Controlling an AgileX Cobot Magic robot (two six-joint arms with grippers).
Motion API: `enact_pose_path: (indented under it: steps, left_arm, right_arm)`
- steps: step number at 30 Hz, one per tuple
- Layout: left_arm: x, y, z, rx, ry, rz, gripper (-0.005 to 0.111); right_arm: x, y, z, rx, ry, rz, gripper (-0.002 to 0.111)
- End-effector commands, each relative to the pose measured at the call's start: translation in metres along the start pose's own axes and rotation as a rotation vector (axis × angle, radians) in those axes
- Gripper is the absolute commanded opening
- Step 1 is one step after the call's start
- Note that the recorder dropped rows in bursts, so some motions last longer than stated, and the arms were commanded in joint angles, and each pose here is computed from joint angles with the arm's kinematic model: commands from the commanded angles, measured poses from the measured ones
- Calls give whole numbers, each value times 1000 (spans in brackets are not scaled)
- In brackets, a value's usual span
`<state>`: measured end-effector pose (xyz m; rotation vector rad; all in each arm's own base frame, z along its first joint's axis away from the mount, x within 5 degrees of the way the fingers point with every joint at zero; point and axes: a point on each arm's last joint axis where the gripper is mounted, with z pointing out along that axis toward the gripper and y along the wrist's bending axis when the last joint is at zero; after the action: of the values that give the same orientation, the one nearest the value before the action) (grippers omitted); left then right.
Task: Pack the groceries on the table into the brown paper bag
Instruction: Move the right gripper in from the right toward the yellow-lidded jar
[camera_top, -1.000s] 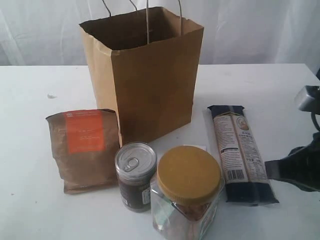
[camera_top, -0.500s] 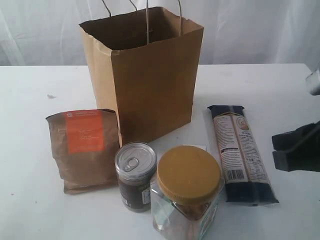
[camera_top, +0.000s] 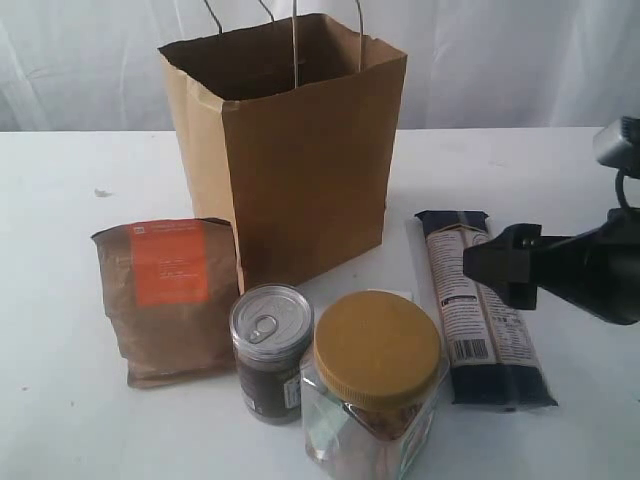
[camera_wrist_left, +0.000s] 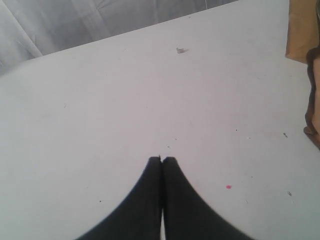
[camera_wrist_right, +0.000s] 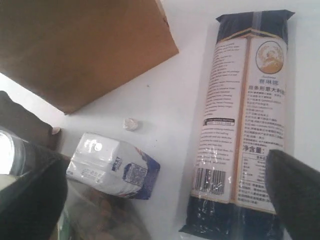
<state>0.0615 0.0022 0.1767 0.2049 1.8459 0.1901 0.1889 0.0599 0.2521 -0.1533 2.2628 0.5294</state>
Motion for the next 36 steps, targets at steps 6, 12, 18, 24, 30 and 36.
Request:
enact_pose_path:
  steps: [6, 12, 18, 24, 30, 36]
  left_arm:
    - [0, 0, 0, 3, -8, 2, 0]
    - [0, 0, 0, 3, -8, 2, 0]
    - [0, 0, 0, 3, -8, 2, 0]
    - [0, 0, 0, 3, -8, 2, 0]
    - [0, 0, 0, 3, -8, 2, 0]
    - [0, 0, 0, 3, -8, 2, 0]
  right_arm:
    - [0, 1, 1, -13, -16, 56, 105]
    - [1, 2, 1, -23, -4, 56, 105]
    - [-2, 6, 0, -60, -16, 110, 105]
    - [-1, 21, -5, -210, 63, -201, 105]
    - [3, 45, -24, -406, -4, -503, 105]
    - [7, 73, -57, -535, -288, -776, 105]
